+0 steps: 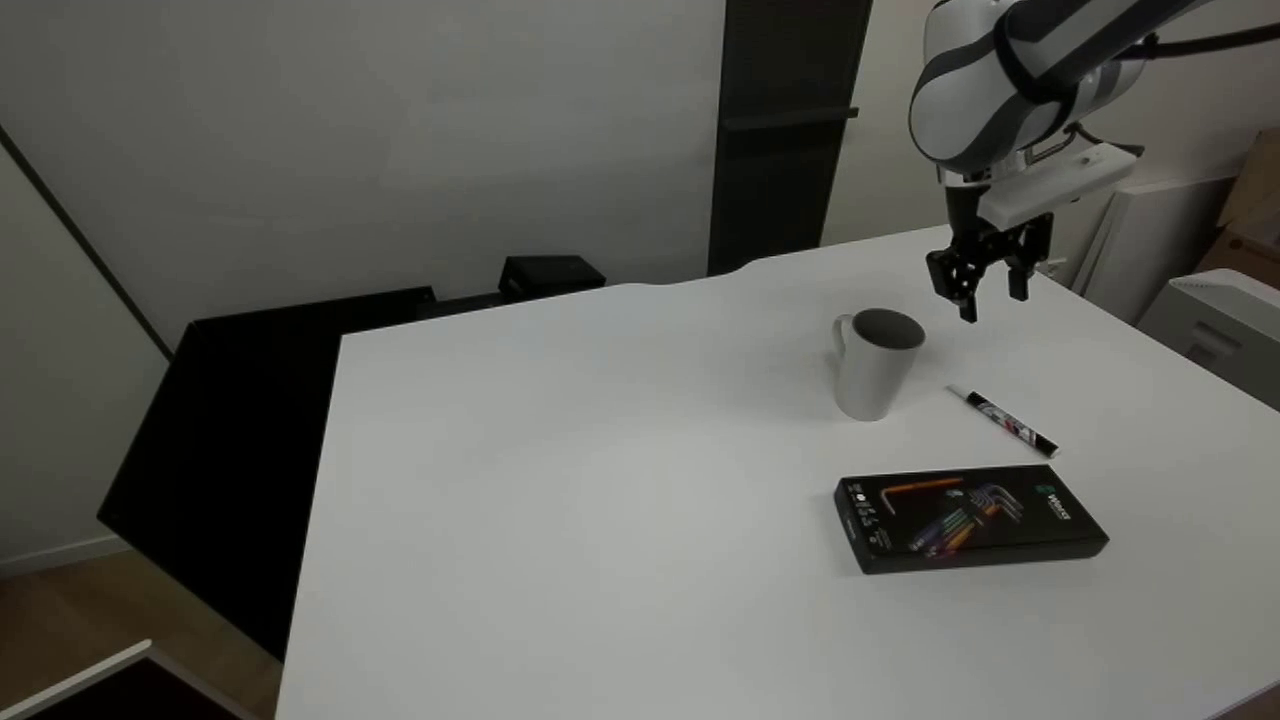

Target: Put the marker inside the mug then take the marker out of the mug

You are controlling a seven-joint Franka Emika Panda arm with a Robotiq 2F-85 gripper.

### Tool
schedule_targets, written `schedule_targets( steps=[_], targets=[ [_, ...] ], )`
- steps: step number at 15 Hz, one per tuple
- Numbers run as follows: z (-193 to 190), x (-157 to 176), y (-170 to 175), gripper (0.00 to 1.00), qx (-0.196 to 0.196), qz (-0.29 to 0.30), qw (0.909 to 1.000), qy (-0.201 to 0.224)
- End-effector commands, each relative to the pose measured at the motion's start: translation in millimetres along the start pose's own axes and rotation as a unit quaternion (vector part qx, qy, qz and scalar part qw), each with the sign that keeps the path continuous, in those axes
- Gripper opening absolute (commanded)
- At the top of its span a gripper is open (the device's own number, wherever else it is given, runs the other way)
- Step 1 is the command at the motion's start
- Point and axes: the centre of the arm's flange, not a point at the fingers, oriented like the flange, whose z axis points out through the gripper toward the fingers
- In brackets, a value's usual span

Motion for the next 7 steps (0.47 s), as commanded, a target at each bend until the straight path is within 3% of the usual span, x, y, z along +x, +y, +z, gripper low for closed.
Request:
schedule_targets(
  steps=[1, 5, 6, 7],
  targets=[
    [-30, -26, 6, 0.99, 0.017, -0.064, 0.9964, 0.053],
    [-51, -36, 10, 1.0, 0.016, -0.103, 0.9893, 0.102],
    [-39, -7, 3, 1.0, 0.01, -0.091, 0.9918, 0.09],
    [-43, -10, 4, 1.0, 0.011, -0.095, 0.9909, 0.095]
  ],
)
